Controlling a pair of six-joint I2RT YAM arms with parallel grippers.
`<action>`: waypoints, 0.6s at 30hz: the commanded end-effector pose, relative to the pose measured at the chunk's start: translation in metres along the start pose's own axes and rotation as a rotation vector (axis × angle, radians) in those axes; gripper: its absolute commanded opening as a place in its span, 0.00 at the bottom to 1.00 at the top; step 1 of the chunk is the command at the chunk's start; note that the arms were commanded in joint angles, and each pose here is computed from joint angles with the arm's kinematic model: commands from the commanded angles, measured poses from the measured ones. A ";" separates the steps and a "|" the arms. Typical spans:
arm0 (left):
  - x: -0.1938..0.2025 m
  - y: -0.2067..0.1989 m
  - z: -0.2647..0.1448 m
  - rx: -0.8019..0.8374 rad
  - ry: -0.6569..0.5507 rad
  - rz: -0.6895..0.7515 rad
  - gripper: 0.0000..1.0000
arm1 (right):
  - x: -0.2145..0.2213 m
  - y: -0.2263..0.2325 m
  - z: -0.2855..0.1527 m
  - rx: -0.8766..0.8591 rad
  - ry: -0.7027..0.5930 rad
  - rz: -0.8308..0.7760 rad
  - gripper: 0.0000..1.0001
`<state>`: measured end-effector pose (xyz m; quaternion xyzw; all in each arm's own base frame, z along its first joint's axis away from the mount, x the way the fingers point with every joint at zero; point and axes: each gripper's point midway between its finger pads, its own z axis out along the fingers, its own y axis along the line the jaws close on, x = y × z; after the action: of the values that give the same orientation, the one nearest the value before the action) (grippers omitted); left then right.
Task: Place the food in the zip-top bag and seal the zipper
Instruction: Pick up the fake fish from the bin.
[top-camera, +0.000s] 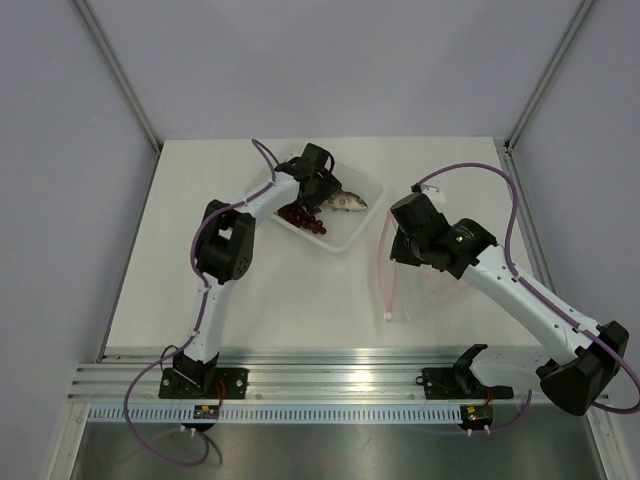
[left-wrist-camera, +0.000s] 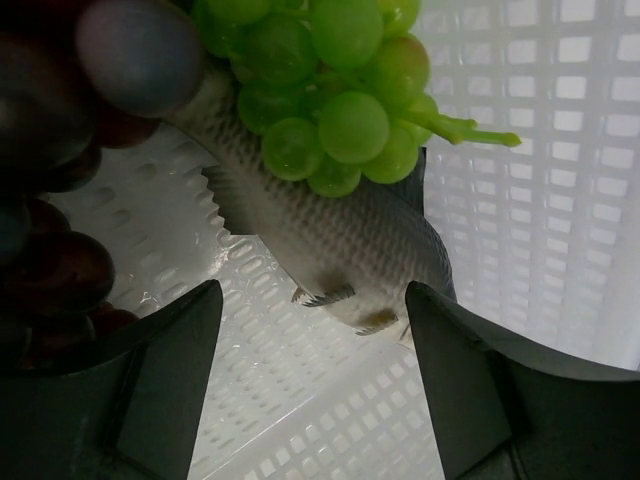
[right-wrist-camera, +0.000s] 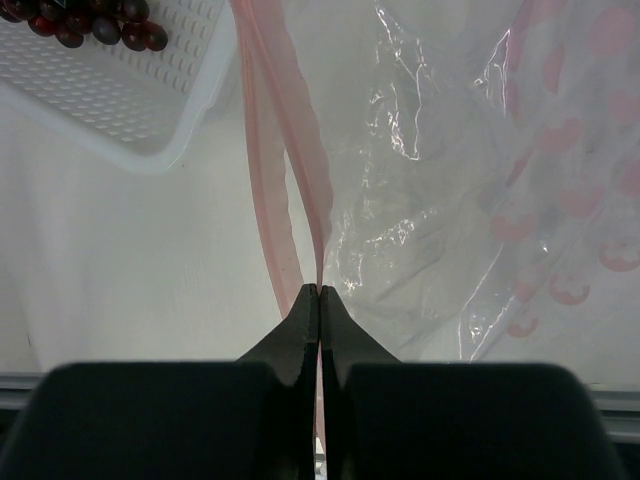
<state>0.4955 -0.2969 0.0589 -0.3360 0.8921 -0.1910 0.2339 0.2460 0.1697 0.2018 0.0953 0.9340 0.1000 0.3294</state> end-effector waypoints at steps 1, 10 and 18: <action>-0.017 -0.026 0.000 0.082 -0.074 -0.061 0.75 | -0.012 0.008 -0.008 -0.035 -0.029 0.027 0.00; -0.014 -0.028 0.022 0.093 -0.080 -0.135 0.72 | -0.010 0.010 -0.005 -0.037 -0.017 0.020 0.00; -0.010 -0.012 0.031 0.037 -0.092 -0.148 0.39 | -0.010 0.013 -0.003 -0.043 -0.011 0.020 0.00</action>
<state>0.5176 -0.3080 0.0442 -0.3957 0.8580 -0.2191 0.2434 0.2448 0.1734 0.1979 0.0915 0.9376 0.1031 0.3192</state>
